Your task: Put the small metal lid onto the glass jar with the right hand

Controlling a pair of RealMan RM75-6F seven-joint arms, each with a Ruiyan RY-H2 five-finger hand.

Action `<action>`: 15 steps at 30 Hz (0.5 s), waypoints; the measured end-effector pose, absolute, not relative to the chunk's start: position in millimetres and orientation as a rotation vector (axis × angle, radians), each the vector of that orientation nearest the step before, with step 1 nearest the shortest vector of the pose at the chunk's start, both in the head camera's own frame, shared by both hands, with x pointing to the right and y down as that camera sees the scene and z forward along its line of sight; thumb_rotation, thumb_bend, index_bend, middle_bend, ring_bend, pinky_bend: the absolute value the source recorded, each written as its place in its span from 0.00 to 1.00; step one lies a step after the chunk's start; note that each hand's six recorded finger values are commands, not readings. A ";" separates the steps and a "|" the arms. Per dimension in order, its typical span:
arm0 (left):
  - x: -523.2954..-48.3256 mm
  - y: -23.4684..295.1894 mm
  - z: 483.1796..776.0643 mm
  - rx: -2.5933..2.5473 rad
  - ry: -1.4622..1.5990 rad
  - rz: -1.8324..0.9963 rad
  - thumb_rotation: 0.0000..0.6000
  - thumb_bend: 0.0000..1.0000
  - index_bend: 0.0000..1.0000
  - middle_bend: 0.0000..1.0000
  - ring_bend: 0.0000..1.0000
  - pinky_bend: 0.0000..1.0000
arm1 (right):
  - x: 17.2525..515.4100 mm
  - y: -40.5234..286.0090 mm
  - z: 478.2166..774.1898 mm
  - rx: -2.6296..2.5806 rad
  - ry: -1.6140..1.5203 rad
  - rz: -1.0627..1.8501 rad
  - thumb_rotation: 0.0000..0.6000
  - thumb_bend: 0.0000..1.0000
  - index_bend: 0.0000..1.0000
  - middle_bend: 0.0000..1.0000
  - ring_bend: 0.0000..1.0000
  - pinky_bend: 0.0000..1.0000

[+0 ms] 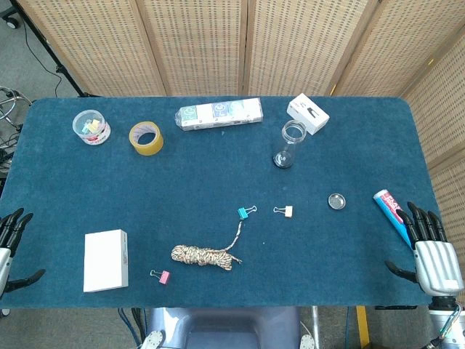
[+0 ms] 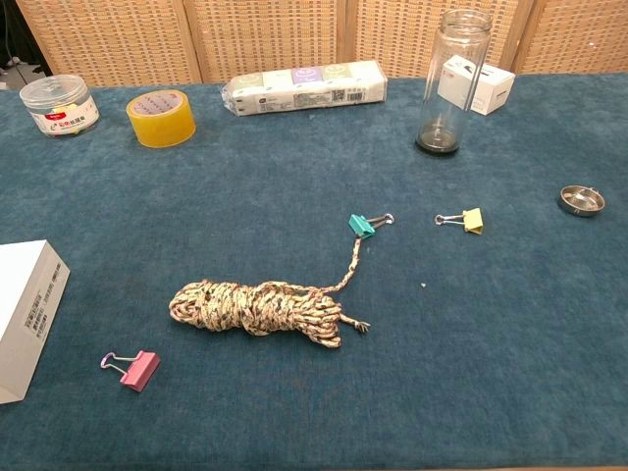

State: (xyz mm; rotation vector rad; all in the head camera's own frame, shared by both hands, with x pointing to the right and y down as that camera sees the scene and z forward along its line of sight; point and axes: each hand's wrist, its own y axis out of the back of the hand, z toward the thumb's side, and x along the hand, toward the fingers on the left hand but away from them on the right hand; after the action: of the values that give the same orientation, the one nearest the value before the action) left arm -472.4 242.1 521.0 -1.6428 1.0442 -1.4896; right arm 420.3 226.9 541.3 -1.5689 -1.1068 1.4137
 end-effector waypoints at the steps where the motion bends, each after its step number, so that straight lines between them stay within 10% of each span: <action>1: -472.6 242.1 521.0 -1.642 1.045 -1.491 1.00 0.00 0.00 0.00 0.00 0.00 | 420.4 226.9 541.5 -1.569 -1.107 1.415 1.00 0.00 0.09 0.00 0.00 0.00; 15: -470.1 241.9 521.1 -1.658 1.036 -1.482 1.00 0.00 0.00 0.00 0.00 0.00 | 423.3 230.3 550.0 -1.577 -1.082 1.445 1.00 0.00 0.00 0.00 0.00 0.00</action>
State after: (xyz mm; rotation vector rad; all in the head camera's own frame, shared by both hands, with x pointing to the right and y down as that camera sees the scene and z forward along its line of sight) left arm -470.1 241.9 521.1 -1.6575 1.0357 -1.4824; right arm 423.3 230.3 550.0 -1.5766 -1.0818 1.4454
